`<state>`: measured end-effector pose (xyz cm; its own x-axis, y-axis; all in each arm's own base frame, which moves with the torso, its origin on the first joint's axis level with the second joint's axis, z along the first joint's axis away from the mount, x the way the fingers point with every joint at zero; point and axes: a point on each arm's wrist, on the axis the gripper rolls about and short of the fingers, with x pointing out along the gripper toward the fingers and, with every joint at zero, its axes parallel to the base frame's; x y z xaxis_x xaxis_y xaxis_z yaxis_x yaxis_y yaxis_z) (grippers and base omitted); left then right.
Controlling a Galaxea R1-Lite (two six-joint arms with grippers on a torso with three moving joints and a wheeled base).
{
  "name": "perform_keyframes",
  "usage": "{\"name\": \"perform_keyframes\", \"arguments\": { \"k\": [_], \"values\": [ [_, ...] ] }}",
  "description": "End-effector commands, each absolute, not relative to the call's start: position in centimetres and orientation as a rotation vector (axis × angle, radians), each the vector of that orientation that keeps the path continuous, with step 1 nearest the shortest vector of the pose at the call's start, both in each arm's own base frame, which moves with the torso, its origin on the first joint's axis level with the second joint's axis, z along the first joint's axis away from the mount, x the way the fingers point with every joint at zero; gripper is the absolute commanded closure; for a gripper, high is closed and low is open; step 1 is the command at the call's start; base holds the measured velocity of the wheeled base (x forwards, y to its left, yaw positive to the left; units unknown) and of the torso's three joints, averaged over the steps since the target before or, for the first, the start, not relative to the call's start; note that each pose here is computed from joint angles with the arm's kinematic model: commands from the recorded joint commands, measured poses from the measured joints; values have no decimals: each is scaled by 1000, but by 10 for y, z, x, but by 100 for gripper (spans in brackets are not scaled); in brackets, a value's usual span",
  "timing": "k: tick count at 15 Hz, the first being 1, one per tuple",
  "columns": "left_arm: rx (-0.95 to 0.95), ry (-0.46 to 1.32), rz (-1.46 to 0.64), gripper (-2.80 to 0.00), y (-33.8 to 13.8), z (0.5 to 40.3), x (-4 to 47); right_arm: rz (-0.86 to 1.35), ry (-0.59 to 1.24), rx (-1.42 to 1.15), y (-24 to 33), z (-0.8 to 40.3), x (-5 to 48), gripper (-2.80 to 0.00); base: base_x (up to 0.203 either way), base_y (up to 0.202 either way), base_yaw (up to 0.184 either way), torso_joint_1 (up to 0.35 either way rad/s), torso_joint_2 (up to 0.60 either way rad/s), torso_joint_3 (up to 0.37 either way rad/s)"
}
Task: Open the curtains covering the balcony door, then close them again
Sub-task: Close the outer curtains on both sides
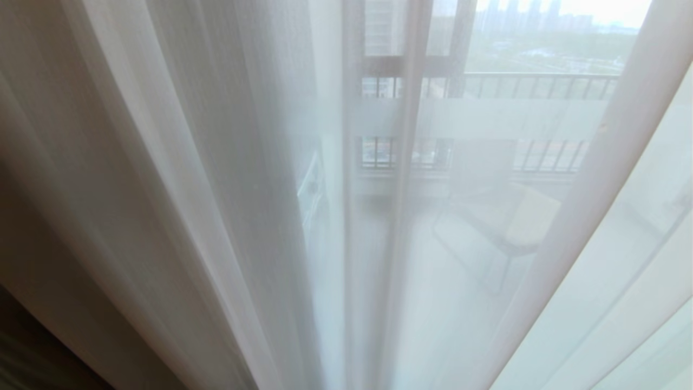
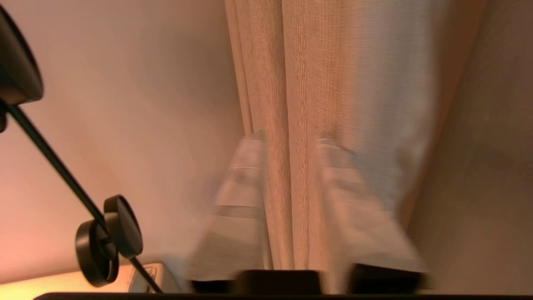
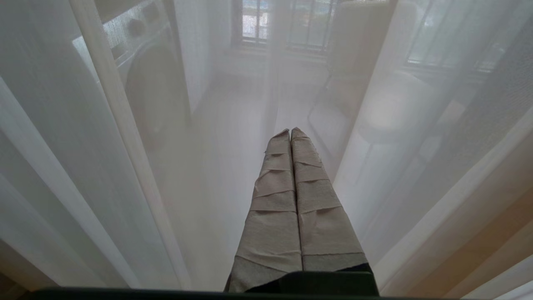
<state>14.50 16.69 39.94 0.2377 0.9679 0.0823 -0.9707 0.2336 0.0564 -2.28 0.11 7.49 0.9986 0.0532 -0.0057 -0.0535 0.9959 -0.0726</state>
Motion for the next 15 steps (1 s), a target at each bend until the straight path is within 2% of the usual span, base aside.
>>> {"name": "perform_keyframes", "arguments": {
  "k": [1,6,15],
  "values": [
    [102,-20,1349,-280,185,394,154,55,4,-73,1,75,-23,0,0,0,0,0,0,0],
    [98,-92,1356,-280,206,394,166,55,3,-73,1,75,-23,0,0,0,0,0,0,0],
    [33,-159,1105,-280,229,395,183,54,4,-73,1,75,-23,0,0,0,0,0,0,0]
  ]
}}
